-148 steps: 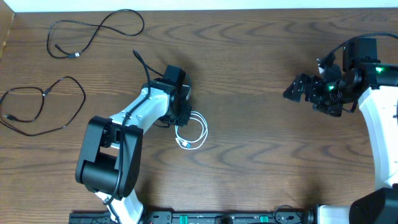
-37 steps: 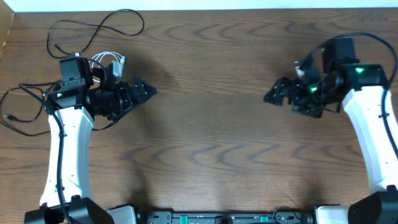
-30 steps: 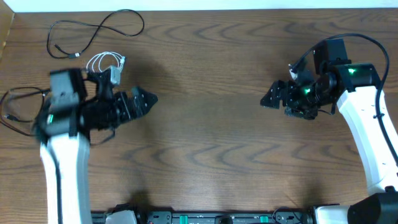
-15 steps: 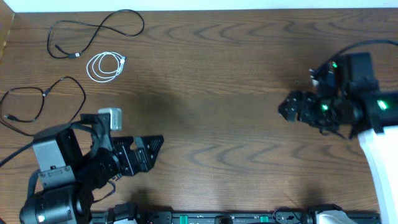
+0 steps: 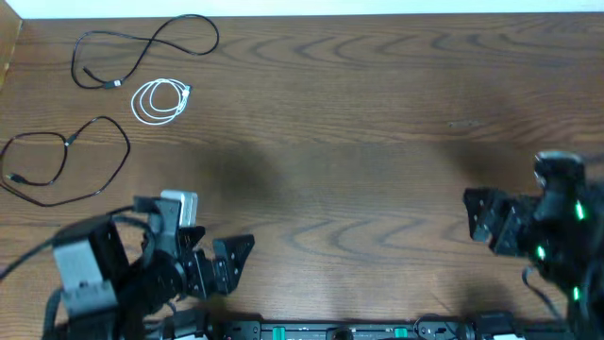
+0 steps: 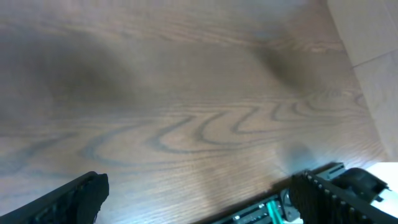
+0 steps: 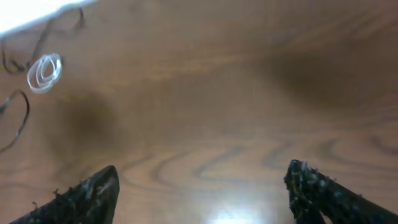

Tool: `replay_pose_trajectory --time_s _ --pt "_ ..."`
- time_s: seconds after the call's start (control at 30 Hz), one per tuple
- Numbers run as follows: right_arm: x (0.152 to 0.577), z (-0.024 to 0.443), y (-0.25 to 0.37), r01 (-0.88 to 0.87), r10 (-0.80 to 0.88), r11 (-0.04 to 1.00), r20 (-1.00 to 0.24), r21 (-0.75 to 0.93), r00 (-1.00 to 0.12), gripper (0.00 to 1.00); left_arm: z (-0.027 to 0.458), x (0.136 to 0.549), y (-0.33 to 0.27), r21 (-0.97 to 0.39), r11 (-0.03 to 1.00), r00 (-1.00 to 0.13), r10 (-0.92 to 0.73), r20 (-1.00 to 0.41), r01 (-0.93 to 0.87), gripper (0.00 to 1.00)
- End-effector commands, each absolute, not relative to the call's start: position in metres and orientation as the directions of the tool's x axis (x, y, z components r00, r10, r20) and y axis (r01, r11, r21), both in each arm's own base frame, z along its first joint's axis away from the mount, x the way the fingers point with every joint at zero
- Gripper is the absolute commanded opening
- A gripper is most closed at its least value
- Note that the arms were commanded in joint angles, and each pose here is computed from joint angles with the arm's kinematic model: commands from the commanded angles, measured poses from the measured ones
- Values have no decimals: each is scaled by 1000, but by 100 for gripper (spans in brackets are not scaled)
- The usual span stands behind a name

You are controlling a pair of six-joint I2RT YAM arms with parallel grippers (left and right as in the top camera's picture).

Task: Untangle cables

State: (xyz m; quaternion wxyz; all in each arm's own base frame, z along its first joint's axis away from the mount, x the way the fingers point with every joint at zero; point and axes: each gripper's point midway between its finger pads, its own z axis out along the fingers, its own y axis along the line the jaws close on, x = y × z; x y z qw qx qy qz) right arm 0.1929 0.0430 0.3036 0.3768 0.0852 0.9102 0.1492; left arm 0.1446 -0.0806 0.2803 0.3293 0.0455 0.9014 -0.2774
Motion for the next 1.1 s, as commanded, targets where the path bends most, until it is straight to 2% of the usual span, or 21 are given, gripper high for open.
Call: replay_pose_trajectory --time_s 0.0,0.13,0.43,0.83,1.07 --pt "184 298 29 67 272 953 -731 297 -625 99 290 138 -80 -397 861 -708 -62 -703 319 98" --pt "187 292 27 53 278 952 -775 303 -567 99 299 138 -80 -359 867 -657 -49 -752 346 98" --pt "218 284 27 53 284 952 -810 300 -513 99 302 141 -79 -349 868 -643 -46 -764 353 98" --pt "218 280 27 57 283 953 -801 299 -528 99 302 141 -79 -350 868 -644 -46 -764 352 98" --pt "207 264 26 80 276 955 -759 285 -590 99 302 141 -79 -349 868 -643 -46 -764 353 98"
